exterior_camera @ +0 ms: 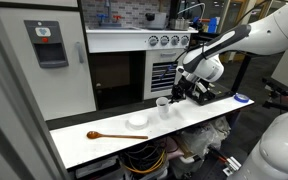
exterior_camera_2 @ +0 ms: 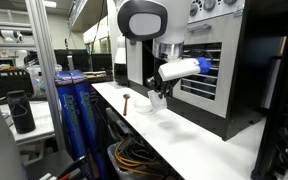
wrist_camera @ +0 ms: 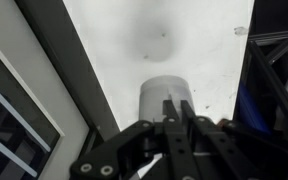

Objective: Lift the white cup and empty its contents into the bowl

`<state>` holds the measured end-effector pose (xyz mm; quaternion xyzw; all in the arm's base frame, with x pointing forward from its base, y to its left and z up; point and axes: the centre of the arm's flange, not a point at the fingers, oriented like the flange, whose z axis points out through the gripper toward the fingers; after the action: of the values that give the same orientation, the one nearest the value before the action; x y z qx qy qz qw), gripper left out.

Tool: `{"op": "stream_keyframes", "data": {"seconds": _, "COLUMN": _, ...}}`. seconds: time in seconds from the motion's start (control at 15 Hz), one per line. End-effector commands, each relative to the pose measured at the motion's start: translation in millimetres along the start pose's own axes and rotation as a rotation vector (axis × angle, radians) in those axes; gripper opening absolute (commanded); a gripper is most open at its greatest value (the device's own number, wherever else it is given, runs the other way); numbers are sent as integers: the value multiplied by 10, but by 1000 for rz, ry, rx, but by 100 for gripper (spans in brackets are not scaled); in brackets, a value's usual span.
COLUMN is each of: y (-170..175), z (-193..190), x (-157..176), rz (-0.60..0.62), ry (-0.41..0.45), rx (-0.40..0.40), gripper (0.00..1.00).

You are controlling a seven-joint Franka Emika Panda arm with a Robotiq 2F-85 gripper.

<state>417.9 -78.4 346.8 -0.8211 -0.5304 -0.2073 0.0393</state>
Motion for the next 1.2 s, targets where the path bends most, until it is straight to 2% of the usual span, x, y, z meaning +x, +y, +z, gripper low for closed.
{"op": "stream_keyframes", "data": {"seconds": 0.0, "y": 82, "z": -114, "x": 259, "rz": -23, "ry": -68, "rx": -12, "gripper": 2}}
{"op": "stream_keyframes", "data": {"seconds": 0.6, "y": 267, "z": -190, "x": 633, "rz": -59, "ry": -185, "rx": -26, "gripper": 2}}
{"op": "stream_keyframes", "data": {"seconds": 0.93, "y": 246, "z": -214, "x": 759, "rz": -59, "ry": -194, "rx": 2, "gripper": 2}}
{"op": "stream_keyframes", "data": {"seconds": 1.0, "y": 195, "z": -203, "x": 685, "rz": -62, "ry": -185, "rx": -23, "gripper": 9}}
{"op": "stream_keyframes", "data": {"seconds": 1.13, "y": 185, "z": -200, "x": 723, "rz": -64, "ry": -184, "rx": -13, "gripper": 9}}
